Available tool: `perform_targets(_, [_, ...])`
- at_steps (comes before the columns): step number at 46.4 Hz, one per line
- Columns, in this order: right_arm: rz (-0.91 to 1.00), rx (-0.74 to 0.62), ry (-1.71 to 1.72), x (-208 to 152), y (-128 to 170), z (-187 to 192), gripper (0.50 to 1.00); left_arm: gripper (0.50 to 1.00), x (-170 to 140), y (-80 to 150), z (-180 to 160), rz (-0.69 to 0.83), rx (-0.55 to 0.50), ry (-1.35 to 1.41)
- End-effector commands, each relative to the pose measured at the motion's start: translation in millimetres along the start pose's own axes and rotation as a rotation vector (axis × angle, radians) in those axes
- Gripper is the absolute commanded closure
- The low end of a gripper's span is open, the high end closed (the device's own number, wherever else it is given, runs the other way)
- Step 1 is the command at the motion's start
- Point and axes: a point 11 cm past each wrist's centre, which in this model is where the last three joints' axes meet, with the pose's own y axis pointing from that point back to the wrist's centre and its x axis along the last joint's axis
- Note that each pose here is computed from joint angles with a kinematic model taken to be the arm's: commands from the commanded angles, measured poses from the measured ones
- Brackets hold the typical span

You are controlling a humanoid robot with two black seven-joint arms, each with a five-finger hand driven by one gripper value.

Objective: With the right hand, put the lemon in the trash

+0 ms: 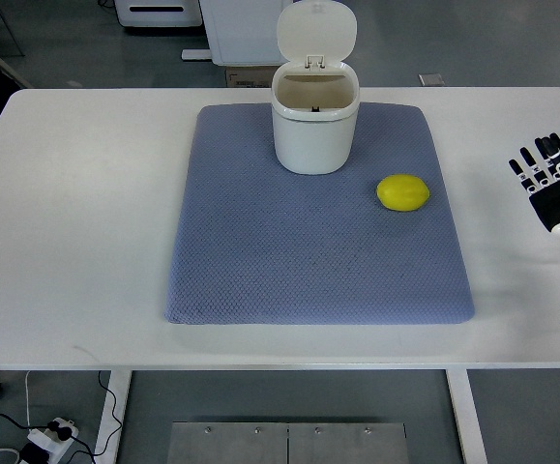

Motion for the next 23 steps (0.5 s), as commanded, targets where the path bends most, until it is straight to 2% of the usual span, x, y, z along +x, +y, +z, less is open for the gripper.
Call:
perform_targets(1, [0.000, 0.000, 0.000, 0.1, 0.0, 0.1, 0.500, 0.500, 0.0, 0.1, -0.9, 0.000, 0.001, -0.003])
perform_targets(23, [0.000, 0.002, 0.000, 0.0, -0.3, -0.4, 0.500, 0.500, 0.1, 0.1, -0.8, 0.000, 0.001, 0.000])
